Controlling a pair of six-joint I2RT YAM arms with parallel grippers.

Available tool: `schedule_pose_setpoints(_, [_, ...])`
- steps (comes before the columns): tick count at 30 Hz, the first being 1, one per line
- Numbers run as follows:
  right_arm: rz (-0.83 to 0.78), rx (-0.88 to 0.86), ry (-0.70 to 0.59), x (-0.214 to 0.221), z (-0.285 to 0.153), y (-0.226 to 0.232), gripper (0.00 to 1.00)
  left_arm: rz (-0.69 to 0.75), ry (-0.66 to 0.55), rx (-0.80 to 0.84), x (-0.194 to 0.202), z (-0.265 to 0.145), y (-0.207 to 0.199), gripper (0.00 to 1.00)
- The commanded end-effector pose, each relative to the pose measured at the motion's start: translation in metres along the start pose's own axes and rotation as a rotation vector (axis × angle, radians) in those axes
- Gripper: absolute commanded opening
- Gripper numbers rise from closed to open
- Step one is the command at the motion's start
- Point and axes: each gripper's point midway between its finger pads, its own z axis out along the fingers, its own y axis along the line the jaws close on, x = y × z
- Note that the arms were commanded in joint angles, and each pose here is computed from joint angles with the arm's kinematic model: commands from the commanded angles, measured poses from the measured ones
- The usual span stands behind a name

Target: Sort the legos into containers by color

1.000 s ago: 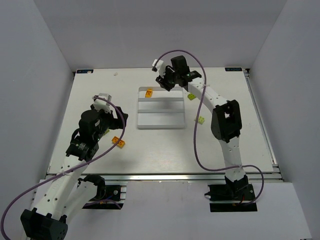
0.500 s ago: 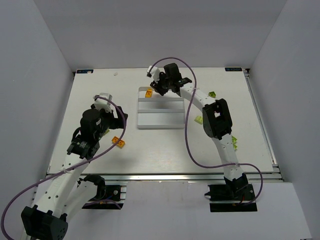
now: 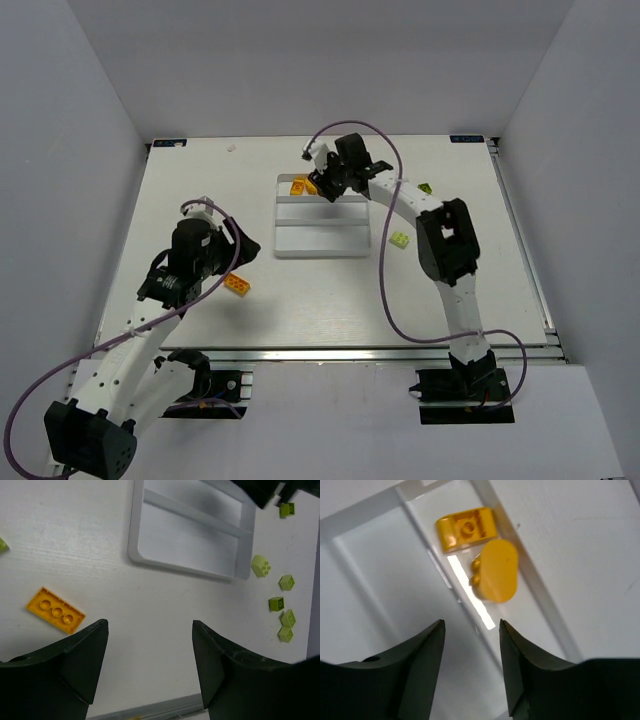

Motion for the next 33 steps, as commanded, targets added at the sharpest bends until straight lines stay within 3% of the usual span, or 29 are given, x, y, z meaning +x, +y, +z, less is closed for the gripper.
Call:
schedule_pose_setpoints(1, [0.068,0.041,-0.225,-0.090,-0.106,-0.005,0.52,-0.189,0.109,-0.104,0.022,-0.007,0.009,0.77])
schedule_pose_setpoints(2, [0.109,-0.001,-0.181,-0.059,-0.109,0.016,0.49,-0.195,0.153,-0.142,0.032,-0.003,0.016,0.77])
schedule_pose_setpoints(3, [0.092,0.015,-0.269,-0.084,-0.149,0.018,0.44,-0.200,0.162,-0.198,0.037,-0.001,0.027,0.74])
schedule_pose_setpoints(5, [0.156,-0.030,-0.238,-0.057,-0.166,0.043,0.42,-0.216,0.215,-0.290,0.053,0.007,0.044,0.72])
schedule_pose_setpoints(8, [0.198,-0.099,-0.258,-0.048,-0.221,0.078,0.60,-0.245,0.273,-0.440,0.067,0.011,0.067,0.70])
schedule_pose_setpoints(9, [0.217,-0.113,-0.243,-0.040,-0.230,0.086,0.76,-0.248,0.275,-0.464,0.068,0.011,0.070,0.71])
schedule_pose_setpoints(12, [0.252,-0.147,-0.241,-0.016,-0.258,0.110,0.87,-0.270,0.253,-0.502,0.067,0.016,0.076,0.73])
schedule_pose_setpoints(16, [0.297,-0.165,-0.241,0.001,-0.281,0.128,0.88,-0.286,0.256,-0.537,0.072,0.024,0.083,0.80])
schedule_pose_setpoints(22, [0.369,-0.215,-0.288,0.010,-0.307,0.151,0.88,-0.292,0.320,-0.599,0.094,0.050,0.098,0.81])
schedule_pose_setpoints(27, [0.362,-0.194,-0.333,0.009,-0.323,0.156,0.88,-0.295,0.287,-0.633,0.091,0.066,0.105,0.80])
schedule_pose_setpoints(32, [0.364,-0.186,-0.350,0.014,-0.327,0.157,0.86,-0.300,0.287,-0.663,0.092,0.076,0.109,0.69])
schedule_pose_setpoints(33, [0.366,-0.187,-0.348,0.015,-0.327,0.157,0.87,-0.304,0.288,-0.656,0.091,0.078,0.107,0.62])
